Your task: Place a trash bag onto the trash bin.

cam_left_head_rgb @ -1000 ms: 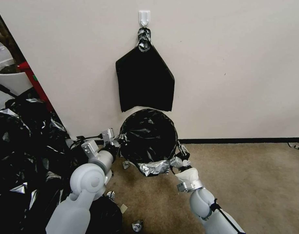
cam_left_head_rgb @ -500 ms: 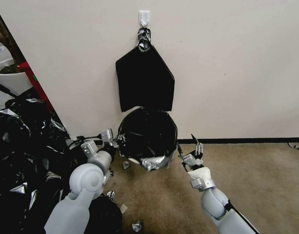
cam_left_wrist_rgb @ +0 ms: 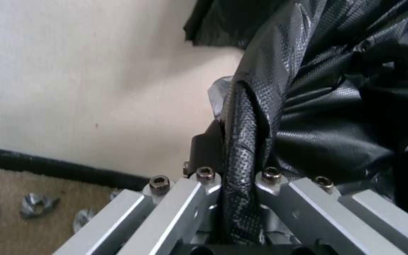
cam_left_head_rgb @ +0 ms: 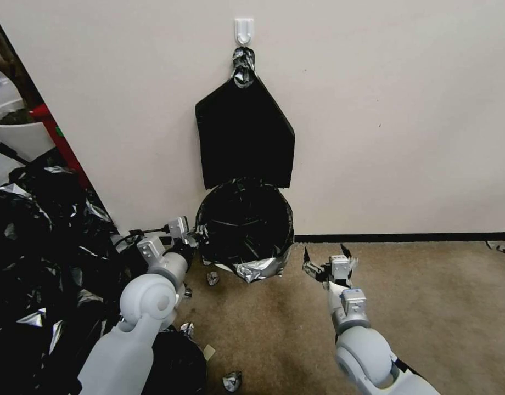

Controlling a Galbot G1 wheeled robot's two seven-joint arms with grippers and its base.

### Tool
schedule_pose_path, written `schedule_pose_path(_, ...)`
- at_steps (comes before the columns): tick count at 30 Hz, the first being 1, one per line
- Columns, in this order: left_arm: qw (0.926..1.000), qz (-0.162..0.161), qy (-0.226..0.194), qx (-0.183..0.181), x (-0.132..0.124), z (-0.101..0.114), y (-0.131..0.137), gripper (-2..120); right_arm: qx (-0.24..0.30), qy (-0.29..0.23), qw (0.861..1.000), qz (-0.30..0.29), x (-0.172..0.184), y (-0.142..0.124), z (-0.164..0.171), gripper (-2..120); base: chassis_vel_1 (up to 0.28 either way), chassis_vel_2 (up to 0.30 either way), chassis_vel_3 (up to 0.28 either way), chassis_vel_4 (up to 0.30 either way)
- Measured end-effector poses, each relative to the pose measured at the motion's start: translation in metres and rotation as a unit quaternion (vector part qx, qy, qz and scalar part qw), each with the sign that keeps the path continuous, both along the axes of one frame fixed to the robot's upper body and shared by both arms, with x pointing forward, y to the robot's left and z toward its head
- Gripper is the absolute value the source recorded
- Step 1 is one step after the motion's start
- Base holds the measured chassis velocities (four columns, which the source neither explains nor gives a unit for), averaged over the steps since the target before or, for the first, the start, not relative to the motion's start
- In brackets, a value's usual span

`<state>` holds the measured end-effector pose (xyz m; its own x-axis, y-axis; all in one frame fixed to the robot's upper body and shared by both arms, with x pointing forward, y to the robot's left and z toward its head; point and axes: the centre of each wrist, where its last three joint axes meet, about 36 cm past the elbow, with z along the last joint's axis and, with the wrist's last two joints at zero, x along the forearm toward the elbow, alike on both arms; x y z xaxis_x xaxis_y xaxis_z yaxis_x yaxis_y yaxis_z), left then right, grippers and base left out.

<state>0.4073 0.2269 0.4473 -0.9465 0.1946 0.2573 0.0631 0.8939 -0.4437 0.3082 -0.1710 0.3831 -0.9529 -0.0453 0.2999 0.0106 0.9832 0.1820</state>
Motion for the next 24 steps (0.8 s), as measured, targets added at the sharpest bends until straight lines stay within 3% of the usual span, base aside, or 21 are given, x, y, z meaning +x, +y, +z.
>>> schedule_pose_path(1, 1.0000, 0.005, -0.003, -0.003, 0.001, 0.001, 0.000, 2, 0.050, 0.012, 0.999, 0.003, -0.005, 0.003, 0.011, 100, 0.000, 0.000, 0.000, 0.000)
schedule_pose_path(2, 0.9999, 0.011, -0.006, -0.010, 0.002, 0.002, -0.001, 2, 0.134, 0.025, 0.991, 0.015, -0.012, 0.008, 0.029, 100, 0.000, 0.000, 0.000, 0.000)
schedule_pose_path(3, 0.9999, 0.011, -0.006, -0.010, 0.002, 0.002, -0.001, 2, 0.134, 0.025, 0.991, 0.015, -0.012, 0.008, 0.029, 100, 0.000, 0.000, 0.000, 0.000)
schedule_pose_path(4, 0.9997, 0.016, -0.007, -0.019, 0.003, 0.003, -0.001, 2, 0.190, 0.027, 0.981, 0.031, -0.017, 0.010, 0.039, 100, 0.000, 0.000, 0.000, 0.000)
schedule_pose_path(6, 0.9991, 0.022, -0.010, -0.034, 0.003, 0.004, -0.002, 2, 0.246, 0.021, 0.967, 0.061, -0.025, 0.014, 0.047, 100, 0.000, 0.000, 0.000, 0.000)
schedule_pose_path(15, 0.9975, 0.021, -0.018, -0.065, -0.003, 0.014, -0.002, 2, 0.332, -0.014, 0.932, 0.144, -0.043, 0.046, 0.036, 100, 0.000, 0.000, 0.000, 0.000)
schedule_pose_path(24, 0.9978, 0.020, -0.012, -0.062, -0.006, 0.011, -0.002, 2, 0.332, -0.047, 0.931, 0.146, -0.043, 0.057, 0.032, 96, 0.000, 0.000, 0.000, 0.000)
